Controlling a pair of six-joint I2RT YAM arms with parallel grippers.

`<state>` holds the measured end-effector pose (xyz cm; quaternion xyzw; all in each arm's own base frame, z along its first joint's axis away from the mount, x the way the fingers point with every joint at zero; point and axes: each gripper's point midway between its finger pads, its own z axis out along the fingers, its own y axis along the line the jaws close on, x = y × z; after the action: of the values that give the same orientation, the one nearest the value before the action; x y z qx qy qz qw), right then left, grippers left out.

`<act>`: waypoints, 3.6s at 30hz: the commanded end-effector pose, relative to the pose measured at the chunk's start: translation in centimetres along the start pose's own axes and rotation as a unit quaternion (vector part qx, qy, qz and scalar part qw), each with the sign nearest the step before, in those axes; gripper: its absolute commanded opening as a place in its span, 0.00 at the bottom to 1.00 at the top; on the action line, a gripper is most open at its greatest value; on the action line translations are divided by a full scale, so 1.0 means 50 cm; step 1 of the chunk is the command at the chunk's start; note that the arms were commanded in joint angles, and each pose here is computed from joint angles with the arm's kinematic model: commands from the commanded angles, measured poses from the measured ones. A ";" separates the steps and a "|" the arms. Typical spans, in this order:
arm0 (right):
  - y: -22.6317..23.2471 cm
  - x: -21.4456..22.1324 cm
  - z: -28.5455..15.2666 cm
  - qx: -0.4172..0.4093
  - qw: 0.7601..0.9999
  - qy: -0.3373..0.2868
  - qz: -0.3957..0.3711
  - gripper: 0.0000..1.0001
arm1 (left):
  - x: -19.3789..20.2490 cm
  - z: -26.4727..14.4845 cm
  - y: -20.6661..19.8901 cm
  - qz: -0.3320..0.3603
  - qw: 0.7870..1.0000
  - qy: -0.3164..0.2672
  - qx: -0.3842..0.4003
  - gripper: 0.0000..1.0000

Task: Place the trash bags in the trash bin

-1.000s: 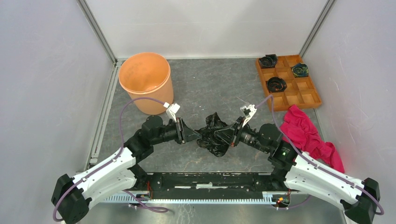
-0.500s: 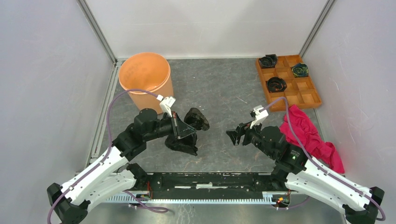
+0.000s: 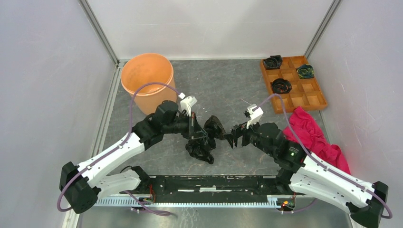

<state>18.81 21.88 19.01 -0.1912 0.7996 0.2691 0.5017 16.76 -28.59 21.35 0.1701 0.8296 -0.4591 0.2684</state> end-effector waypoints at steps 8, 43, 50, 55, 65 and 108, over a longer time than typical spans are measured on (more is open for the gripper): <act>0.013 -0.054 0.058 -0.051 0.998 -0.024 0.025 0.98 | 0.089 -0.004 0.022 0.007 1.000 0.017 0.024 0.02; 0.074 -0.446 -0.062 -0.126 0.963 -0.236 -0.040 0.01 | -0.276 -0.263 -0.282 0.190 0.934 -0.289 0.090 0.02; -0.096 -0.079 0.068 0.026 0.998 -0.047 0.028 0.00 | 0.003 -0.067 0.072 0.020 0.990 -0.084 -0.110 0.02; -0.050 -0.212 0.019 -0.010 0.994 -0.107 -0.007 0.00 | -0.085 -0.124 -0.068 0.102 0.985 -0.142 -0.004 0.02; -0.099 -0.173 0.018 0.048 0.993 -0.106 0.015 0.00 | 0.010 -0.084 0.007 0.030 0.995 -0.098 -0.022 0.02; -0.125 0.105 0.005 0.038 0.997 0.021 0.064 0.01 | -0.057 0.057 0.180 0.067 0.967 -0.041 -0.242 1.00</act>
<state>20.24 17.21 12.04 -0.1474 0.8387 0.2579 0.4564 21.47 -26.49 18.10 0.1230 0.8756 -0.3091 0.3503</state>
